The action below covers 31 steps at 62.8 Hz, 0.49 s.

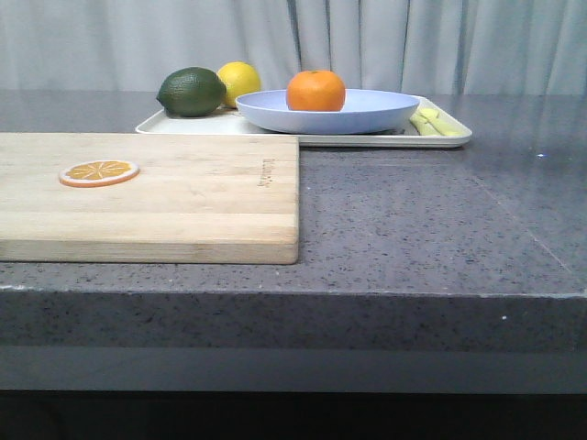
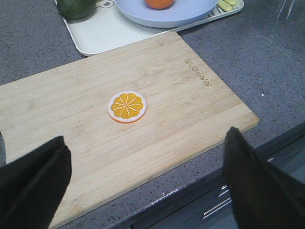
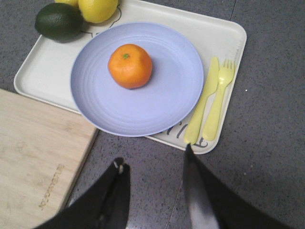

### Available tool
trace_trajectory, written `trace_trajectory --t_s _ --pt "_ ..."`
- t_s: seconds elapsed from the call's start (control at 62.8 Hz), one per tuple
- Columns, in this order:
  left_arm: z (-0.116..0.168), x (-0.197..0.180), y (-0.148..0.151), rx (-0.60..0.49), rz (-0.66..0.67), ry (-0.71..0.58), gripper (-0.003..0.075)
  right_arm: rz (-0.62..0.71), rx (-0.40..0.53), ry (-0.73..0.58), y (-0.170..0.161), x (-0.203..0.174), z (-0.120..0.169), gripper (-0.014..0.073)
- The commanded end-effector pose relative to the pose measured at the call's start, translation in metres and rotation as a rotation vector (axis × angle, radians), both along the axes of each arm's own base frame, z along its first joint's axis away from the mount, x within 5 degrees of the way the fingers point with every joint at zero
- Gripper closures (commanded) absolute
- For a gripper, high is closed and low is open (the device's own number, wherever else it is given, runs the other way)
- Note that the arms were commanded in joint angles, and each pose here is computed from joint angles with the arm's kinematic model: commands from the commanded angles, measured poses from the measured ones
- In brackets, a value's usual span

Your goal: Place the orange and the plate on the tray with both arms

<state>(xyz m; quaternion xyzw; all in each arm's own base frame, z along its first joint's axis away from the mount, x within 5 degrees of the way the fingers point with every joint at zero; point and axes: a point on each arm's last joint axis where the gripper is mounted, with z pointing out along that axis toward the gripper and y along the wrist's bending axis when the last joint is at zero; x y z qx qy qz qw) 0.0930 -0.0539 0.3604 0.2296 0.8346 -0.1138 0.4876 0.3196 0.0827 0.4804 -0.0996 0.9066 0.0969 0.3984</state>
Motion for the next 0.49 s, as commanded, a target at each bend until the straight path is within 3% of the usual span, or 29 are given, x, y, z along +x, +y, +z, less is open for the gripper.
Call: trace_trajectory --t_s 0.0,0.207,0.477 --pt "0.014 0.001 -0.001 -0.055 -0.005 -0.083 0.0102 -0.017 -0.002 -0.152 -0.010 -0.035 0.025 0.0295" --pt "0.014 0.001 -0.001 -0.055 -0.005 -0.083 0.0102 -0.029 0.022 -0.218 -0.025 -0.095 0.013 0.0295" --pt "0.014 0.001 -0.001 -0.055 -0.005 -0.083 0.0102 -0.035 0.026 -0.245 -0.041 -0.160 -0.028 0.0295"
